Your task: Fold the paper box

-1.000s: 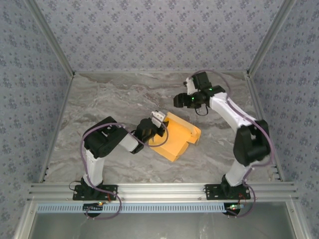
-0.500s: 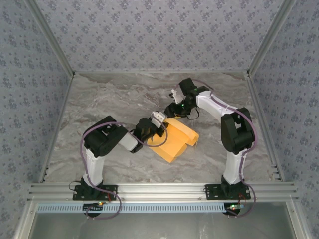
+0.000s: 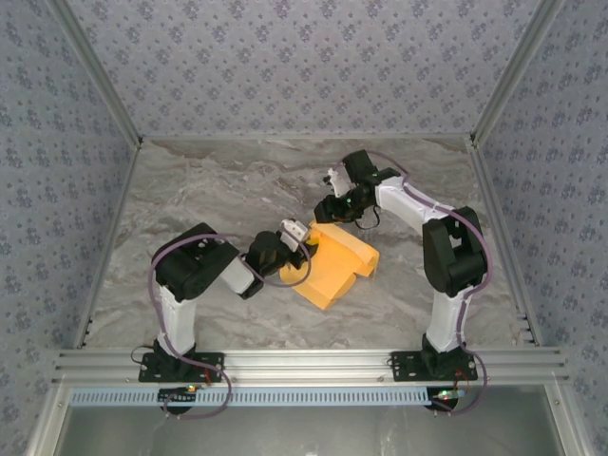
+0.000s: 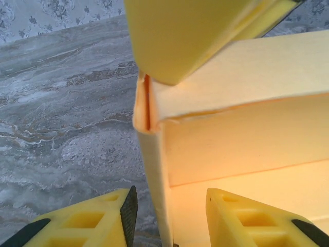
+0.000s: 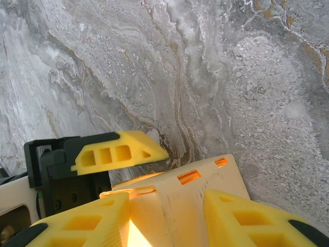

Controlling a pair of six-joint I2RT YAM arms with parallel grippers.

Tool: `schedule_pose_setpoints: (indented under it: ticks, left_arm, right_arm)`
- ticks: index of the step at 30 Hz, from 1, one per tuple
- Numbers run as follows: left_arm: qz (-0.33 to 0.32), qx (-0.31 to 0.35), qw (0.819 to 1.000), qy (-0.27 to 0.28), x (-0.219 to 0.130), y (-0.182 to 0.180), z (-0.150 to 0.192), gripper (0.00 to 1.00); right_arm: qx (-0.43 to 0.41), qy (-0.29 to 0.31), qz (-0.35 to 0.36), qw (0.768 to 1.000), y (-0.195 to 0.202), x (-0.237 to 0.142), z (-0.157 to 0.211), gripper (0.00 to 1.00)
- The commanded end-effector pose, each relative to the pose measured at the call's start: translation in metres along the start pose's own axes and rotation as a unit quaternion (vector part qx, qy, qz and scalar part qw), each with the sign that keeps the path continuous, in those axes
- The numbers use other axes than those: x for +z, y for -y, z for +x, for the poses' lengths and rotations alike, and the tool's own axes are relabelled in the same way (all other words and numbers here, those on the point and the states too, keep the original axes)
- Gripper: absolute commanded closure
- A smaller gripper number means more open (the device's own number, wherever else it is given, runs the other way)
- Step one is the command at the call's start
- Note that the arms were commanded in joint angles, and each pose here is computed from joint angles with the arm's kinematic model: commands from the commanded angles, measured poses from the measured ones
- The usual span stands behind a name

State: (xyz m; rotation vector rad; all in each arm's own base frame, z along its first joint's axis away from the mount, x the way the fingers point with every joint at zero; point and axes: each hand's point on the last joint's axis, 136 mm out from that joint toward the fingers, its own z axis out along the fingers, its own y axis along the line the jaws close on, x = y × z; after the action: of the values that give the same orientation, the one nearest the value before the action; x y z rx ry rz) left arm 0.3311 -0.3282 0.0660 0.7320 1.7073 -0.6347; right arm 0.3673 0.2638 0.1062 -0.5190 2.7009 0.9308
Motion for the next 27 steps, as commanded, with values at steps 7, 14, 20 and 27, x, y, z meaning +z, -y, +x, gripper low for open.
schedule_pose_setpoints:
  ticks: [7,14,20,27]
  left_arm:
    - [0.008,0.023,0.998,0.050,-0.011,-0.011,-0.037,0.58]
    - [0.008,-0.002,0.999,0.045,-0.008,-0.020,-0.043,0.56]
    - [0.022,-0.013,0.999,0.030,0.005,-0.017,-0.044,0.58]
    - [0.051,0.008,0.999,0.009,0.021,0.003,-0.033,0.78]
  right_arm:
    - [0.037,-0.049,0.046,0.997,0.029,0.018,0.036,0.58]
    - [0.038,-0.052,0.037,0.997,0.026,0.017,0.042,0.58]
    - [0.043,-0.057,0.012,0.997,0.018,0.015,0.049,0.60]
    - [0.050,-0.041,-0.002,0.998,0.015,0.015,0.047,0.61]
